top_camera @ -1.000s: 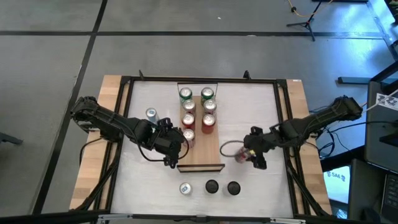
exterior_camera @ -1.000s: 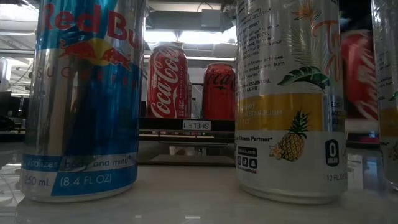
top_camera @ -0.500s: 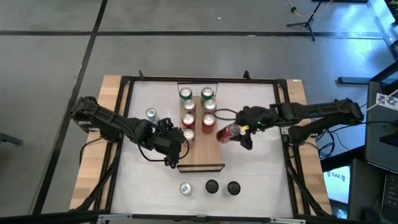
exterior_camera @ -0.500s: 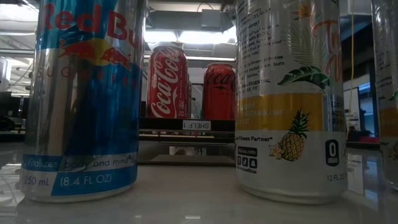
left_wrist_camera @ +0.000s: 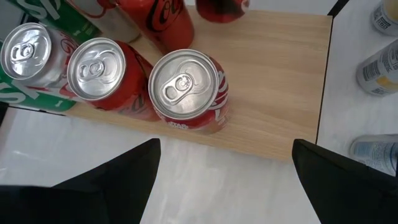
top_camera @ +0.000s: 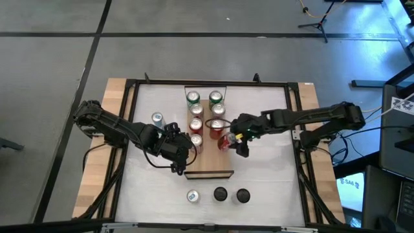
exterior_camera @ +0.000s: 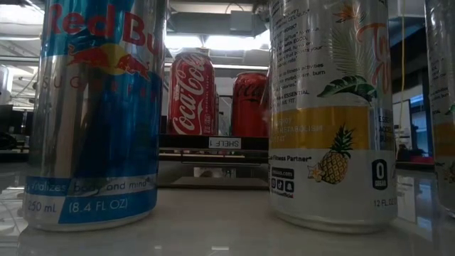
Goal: Place canned beverage on shelf
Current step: Put the white soda can on the shelf aligned with the other white soda can
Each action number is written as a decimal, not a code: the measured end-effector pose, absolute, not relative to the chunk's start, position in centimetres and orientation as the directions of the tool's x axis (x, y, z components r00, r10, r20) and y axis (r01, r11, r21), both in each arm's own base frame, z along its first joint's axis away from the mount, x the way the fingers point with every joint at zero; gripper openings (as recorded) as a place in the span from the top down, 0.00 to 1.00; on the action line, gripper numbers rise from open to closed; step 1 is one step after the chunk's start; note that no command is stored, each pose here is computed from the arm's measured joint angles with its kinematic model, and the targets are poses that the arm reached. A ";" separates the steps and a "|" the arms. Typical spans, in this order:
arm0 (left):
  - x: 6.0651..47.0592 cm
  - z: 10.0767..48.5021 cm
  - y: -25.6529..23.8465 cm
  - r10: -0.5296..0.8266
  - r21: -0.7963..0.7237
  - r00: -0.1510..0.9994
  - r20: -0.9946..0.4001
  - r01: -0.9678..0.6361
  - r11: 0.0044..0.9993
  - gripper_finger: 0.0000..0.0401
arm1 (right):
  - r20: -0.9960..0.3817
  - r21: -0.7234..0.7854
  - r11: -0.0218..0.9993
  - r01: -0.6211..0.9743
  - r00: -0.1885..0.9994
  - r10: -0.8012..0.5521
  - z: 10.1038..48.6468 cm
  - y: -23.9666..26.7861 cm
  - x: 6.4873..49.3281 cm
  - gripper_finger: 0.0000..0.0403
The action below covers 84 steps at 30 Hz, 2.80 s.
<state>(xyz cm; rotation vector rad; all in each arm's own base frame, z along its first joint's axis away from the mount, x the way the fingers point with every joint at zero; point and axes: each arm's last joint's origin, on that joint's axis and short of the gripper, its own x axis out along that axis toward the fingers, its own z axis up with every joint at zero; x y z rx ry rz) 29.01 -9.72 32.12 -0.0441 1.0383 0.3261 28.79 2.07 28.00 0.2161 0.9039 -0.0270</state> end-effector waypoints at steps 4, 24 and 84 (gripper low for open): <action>29.0 32.1 -9.7 0.245 0.118 0.464 -0.851 -0.286 0.951 0.12 | -0.804 0.144 0.980 0.139 0.593 0.034 26.9 2.0 29.6 0.25; 29.0 32.1 -9.7 0.244 0.117 0.465 -0.851 -0.286 0.951 0.12 | -0.785 0.147 0.980 0.135 0.619 0.032 25.5 2.2 31.4 0.24; 29.0 32.1 -9.7 0.244 0.117 0.464 -0.851 -0.286 0.951 0.12 | -0.763 0.108 0.992 0.070 0.645 0.038 25.7 2.2 31.7 0.17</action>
